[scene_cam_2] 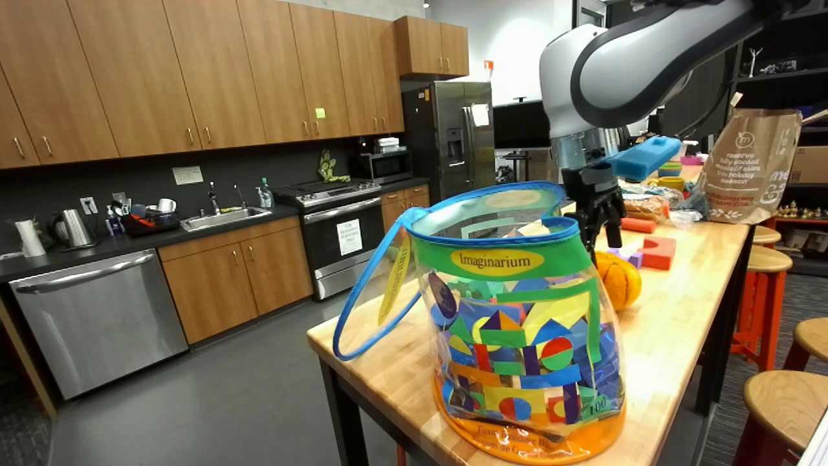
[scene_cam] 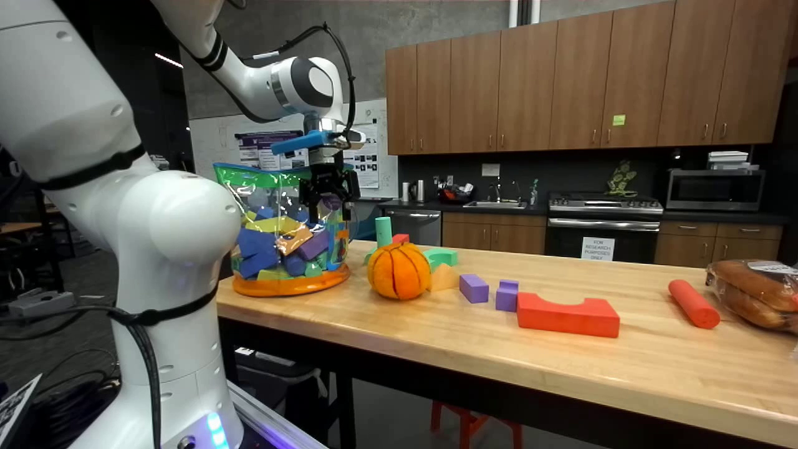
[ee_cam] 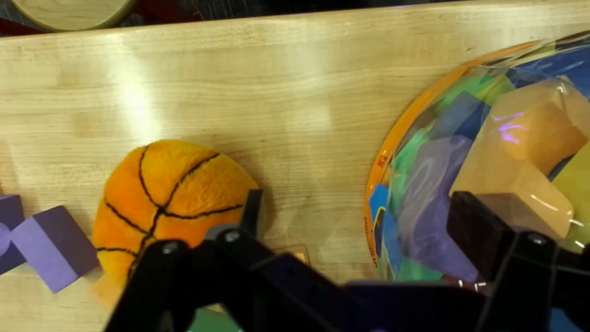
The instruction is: Remove one green toy block from the toy bag
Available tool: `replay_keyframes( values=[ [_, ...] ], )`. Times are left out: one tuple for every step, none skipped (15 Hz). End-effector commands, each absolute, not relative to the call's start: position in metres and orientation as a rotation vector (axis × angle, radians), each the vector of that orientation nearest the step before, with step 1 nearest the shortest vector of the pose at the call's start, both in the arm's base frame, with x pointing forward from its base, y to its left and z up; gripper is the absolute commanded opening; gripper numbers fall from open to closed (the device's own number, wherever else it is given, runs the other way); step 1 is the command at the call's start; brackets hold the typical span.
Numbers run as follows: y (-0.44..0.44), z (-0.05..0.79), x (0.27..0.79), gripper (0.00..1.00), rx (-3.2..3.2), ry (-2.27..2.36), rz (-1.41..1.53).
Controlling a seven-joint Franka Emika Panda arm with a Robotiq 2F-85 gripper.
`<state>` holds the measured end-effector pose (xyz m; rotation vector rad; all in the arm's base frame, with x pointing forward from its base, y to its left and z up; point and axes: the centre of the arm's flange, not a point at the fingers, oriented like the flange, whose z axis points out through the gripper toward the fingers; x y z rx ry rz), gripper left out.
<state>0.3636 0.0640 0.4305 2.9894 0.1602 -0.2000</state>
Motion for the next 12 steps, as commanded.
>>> replay_keyframes(
  values=[
    [0.064,0.431,0.364,1.00,2.989,0.160,-0.200],
    [0.064,0.431,0.364,1.00,2.989,0.160,-0.200],
    [0.064,0.431,0.364,1.00,2.989,0.160,-0.200],
    [0.064,0.430,0.364,1.00,2.989,0.160,-0.200],
    [0.064,0.430,0.364,1.00,2.989,0.160,-0.200],
    [0.064,0.430,0.364,1.00,2.989,0.160,-0.200],
    [0.064,0.432,0.364,1.00,2.998,0.163,-0.225],
    [0.064,0.433,0.363,1.00,2.999,0.157,-0.250],
    [0.064,0.437,0.362,1.00,2.998,0.139,-0.271],
    [0.064,0.442,0.361,1.00,3.002,0.129,-0.282],
    [0.065,0.452,0.359,1.00,3.017,0.114,-0.289],
    [0.064,0.461,0.359,1.00,3.025,0.095,-0.294]
  ],
)
